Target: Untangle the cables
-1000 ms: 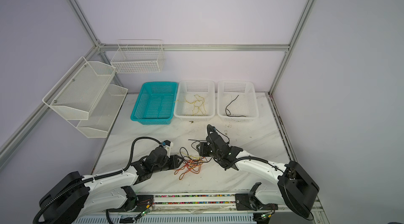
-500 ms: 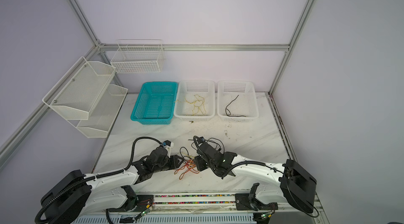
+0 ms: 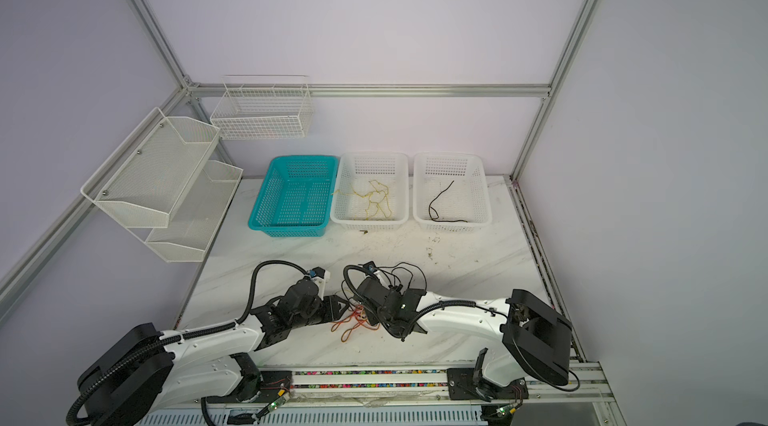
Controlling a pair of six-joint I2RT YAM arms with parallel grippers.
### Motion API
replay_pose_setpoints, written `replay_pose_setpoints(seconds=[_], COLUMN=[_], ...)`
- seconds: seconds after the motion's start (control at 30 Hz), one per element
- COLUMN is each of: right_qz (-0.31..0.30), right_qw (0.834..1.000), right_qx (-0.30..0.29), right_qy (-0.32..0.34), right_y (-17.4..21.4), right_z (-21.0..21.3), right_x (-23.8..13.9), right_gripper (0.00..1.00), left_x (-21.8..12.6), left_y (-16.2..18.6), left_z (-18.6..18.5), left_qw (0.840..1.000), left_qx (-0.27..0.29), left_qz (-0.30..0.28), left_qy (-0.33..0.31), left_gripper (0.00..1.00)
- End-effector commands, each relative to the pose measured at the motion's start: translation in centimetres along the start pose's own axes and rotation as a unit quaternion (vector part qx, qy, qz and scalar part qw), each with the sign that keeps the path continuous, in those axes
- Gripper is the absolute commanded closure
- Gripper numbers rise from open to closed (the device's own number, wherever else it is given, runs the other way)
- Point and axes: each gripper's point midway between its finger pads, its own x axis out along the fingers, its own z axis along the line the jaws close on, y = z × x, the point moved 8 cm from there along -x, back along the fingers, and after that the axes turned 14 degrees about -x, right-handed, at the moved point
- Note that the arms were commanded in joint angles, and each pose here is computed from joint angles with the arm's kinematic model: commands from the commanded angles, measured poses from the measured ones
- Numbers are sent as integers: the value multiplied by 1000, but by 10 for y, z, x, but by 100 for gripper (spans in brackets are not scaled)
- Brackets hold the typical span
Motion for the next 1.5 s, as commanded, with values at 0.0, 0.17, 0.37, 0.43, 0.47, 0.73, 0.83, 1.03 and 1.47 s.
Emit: replay_pose_setpoints(seconds=[0.0, 0.17, 0.37, 0.43, 0.47, 0.73, 0.83, 1.03, 1.47], right_qz=[9, 14, 3, -4, -12, -63, -83, -129, -239], right_qw=[999, 998, 998, 998, 998, 997, 995, 991, 965], right_qx=[-23, -37, -44, -47, -51, -44, -34, 11, 107], right_qy=[39, 41, 44, 39, 35, -15, -35, -44, 9], right_y=[0, 1, -2, -4, -6, -19, -24, -35, -68], right_z=[-1, 3, 5, 7, 8, 12, 12, 3, -41], right_x=[5, 12, 16, 16, 16, 0, -10, -37, -129], right_gripper=[53, 54, 65, 72, 76, 100, 100, 100, 100], left_x=[-5, -3, -4, -4, -4, 2, 3, 7, 17], left_y=[-15, -16, -16, -16, -16, -13, -12, -7, 0], left_z=[-29, -31, -32, -32, -32, -33, -32, -31, -23], left_qw=[999, 999, 999, 999, 999, 998, 998, 997, 996], left_qx=[8, 8, 10, 9, 9, -4, -7, -18, -28], left_qz=[-24, -20, -21, -20, -19, -3, -2, 11, 32], left_qy=[37, 38, 37, 38, 39, 57, 61, 80, 85], left_gripper=[61, 62, 62, 62, 62, 62, 62, 63, 100])
